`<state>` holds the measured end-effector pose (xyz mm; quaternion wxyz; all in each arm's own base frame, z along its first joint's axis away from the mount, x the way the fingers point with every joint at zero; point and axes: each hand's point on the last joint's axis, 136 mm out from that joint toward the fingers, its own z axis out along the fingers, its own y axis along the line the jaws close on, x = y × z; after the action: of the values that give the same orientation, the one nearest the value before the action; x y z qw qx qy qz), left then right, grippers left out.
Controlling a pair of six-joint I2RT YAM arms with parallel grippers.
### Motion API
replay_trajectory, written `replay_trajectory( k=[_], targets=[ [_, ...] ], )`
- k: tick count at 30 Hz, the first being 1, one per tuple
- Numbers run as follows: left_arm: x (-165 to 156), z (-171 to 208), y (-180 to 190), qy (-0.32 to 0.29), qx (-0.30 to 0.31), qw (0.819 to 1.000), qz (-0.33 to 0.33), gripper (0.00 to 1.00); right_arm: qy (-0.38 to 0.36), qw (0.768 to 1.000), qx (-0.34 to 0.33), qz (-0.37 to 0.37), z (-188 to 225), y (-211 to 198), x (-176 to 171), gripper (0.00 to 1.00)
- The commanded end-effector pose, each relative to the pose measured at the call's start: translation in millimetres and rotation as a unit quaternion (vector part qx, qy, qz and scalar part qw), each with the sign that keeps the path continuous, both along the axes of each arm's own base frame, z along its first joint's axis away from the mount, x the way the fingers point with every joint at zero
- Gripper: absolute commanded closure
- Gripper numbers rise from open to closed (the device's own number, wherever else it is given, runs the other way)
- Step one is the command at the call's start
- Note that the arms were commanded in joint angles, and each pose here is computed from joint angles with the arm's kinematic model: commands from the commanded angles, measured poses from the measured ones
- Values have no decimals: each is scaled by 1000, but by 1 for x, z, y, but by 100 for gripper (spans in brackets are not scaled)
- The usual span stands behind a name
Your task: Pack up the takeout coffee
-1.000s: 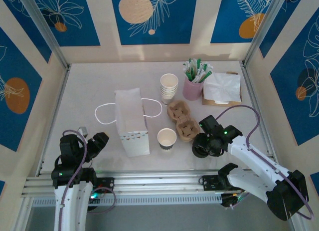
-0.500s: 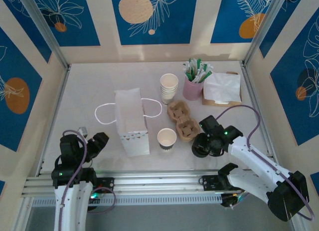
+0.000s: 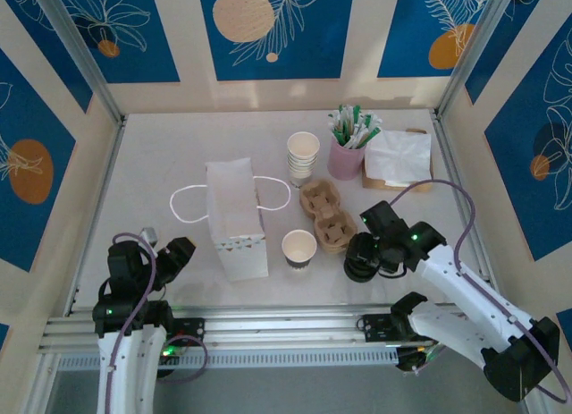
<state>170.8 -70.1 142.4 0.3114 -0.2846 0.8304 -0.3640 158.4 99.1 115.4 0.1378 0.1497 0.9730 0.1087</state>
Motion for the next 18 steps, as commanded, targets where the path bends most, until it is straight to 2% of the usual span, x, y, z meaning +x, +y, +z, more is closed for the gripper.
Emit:
replay_trajectory(
  k=[1,4,7,12,18],
  targets=[
    [1,-3,-4,0,-5,1000,-12,38,-29,997,27,63,26,21,1,33],
    [1,-4,-4,0,-5,1000,-11,38,-41,993,43,103,40,40,1,32],
    [2,-4,-4,0,-6,1000,-10,38,-35,992,30,115,44,47,0,32],
    [4,-5,-4,-1,-9,1000,-10,38,0,996,-40,80,24,25,-4,32],
    [4,-4,-4,-1,-7,1000,-11,38,9,998,-40,40,16,10,-6,32]
  ],
)
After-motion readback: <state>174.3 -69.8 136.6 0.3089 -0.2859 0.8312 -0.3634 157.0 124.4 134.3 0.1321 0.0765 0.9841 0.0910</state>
